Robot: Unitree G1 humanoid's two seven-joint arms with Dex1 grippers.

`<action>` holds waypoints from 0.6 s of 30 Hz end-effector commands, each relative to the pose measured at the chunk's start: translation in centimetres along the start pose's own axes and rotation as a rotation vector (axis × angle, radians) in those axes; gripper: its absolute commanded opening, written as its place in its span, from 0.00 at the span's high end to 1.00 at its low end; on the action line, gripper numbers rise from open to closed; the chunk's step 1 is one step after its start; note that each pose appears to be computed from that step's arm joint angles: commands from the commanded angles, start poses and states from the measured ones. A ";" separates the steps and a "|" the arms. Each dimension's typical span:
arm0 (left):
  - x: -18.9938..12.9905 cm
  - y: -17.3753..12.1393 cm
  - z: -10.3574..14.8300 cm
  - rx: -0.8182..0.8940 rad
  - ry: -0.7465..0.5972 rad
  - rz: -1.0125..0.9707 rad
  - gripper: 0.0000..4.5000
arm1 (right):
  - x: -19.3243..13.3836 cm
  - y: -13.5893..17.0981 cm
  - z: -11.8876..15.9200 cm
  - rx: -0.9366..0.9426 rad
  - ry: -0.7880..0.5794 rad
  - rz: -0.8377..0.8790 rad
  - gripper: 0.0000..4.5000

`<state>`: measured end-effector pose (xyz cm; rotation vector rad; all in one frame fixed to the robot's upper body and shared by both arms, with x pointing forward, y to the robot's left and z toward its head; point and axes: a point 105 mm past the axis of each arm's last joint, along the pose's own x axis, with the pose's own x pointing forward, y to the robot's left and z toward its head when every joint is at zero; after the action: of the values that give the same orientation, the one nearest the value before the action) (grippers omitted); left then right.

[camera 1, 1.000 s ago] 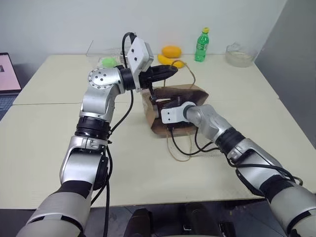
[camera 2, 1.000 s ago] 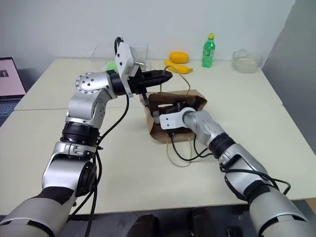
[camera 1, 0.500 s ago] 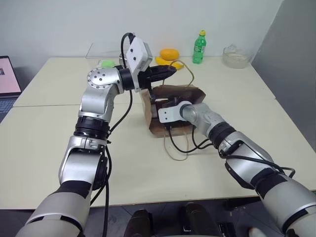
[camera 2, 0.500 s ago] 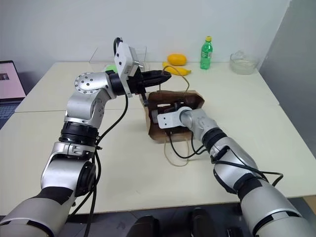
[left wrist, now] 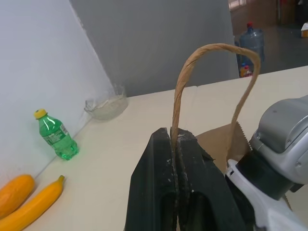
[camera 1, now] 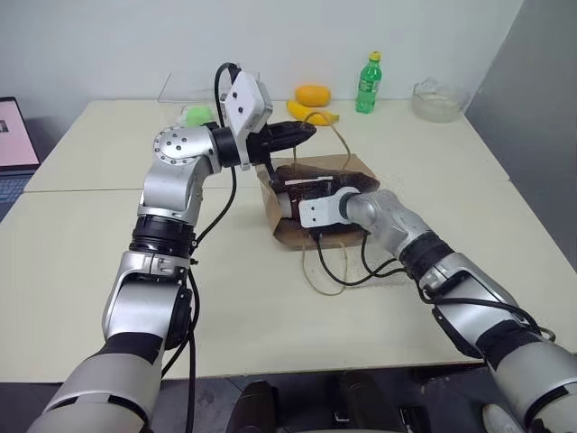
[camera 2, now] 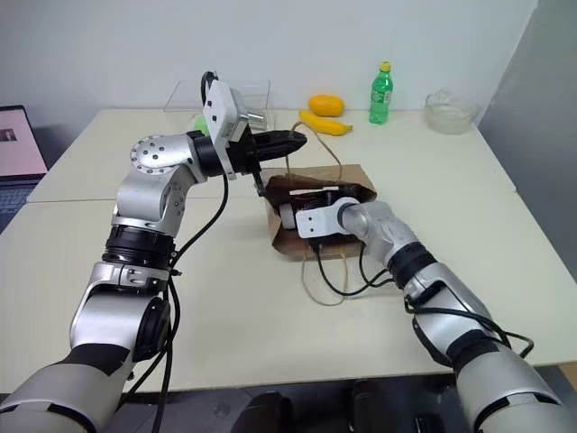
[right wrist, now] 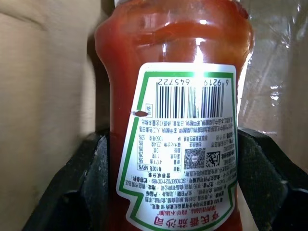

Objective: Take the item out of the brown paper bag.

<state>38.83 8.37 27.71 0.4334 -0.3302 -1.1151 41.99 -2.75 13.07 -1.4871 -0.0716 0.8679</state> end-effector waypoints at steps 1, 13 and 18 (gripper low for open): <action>-0.3 0.5 1.6 0.047 -0.038 0.018 1.00 | -2.0 -2.1 1.6 -0.010 -0.072 -0.051 0.27; -0.1 0.6 1.3 0.038 -0.030 0.026 1.00 | -7.3 -3.2 4.7 0.131 -0.312 -0.019 0.27; 0.1 0.4 1.2 0.035 -0.029 0.024 1.00 | -10.0 -3.5 5.5 0.190 -0.466 0.017 0.27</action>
<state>39.02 8.42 27.61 0.4256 -0.3261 -1.1032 34.42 -2.96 18.84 -1.1193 -0.2081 1.1822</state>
